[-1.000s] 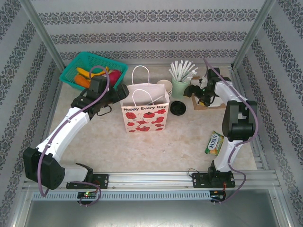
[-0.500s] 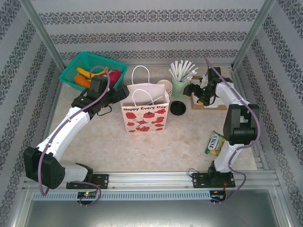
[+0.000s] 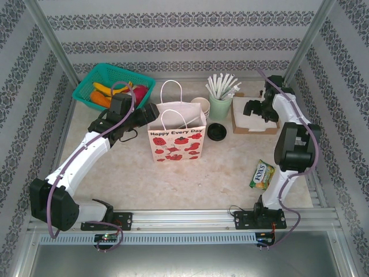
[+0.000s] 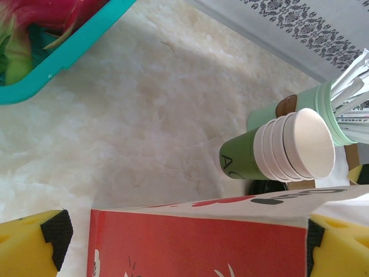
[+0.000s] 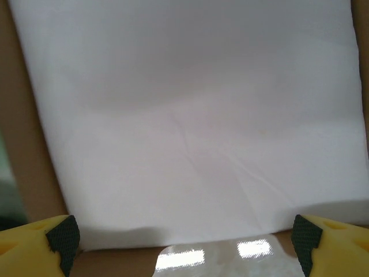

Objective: Pack the takeout coffee

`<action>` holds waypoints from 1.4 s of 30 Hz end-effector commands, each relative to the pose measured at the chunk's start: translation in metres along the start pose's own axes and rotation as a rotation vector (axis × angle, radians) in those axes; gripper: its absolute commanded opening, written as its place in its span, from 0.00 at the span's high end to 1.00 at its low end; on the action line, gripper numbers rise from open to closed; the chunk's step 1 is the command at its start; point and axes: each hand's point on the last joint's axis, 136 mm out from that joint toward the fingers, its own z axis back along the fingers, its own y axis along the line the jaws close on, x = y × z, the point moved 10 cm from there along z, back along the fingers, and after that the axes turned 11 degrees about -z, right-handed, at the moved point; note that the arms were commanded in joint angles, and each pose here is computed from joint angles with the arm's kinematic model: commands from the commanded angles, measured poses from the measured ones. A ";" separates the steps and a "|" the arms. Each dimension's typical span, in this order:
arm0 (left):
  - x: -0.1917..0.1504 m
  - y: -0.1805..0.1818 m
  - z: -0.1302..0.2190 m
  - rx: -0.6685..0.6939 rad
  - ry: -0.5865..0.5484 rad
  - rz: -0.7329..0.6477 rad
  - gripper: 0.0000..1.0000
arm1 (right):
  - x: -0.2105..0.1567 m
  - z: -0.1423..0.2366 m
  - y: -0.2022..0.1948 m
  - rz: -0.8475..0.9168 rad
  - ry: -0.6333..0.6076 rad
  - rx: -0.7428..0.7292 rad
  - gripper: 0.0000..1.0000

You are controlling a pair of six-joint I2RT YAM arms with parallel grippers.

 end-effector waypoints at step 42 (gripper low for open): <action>0.005 -0.023 0.008 -0.199 -0.043 -0.098 0.00 | 0.014 -0.033 0.010 0.100 0.084 -0.088 1.00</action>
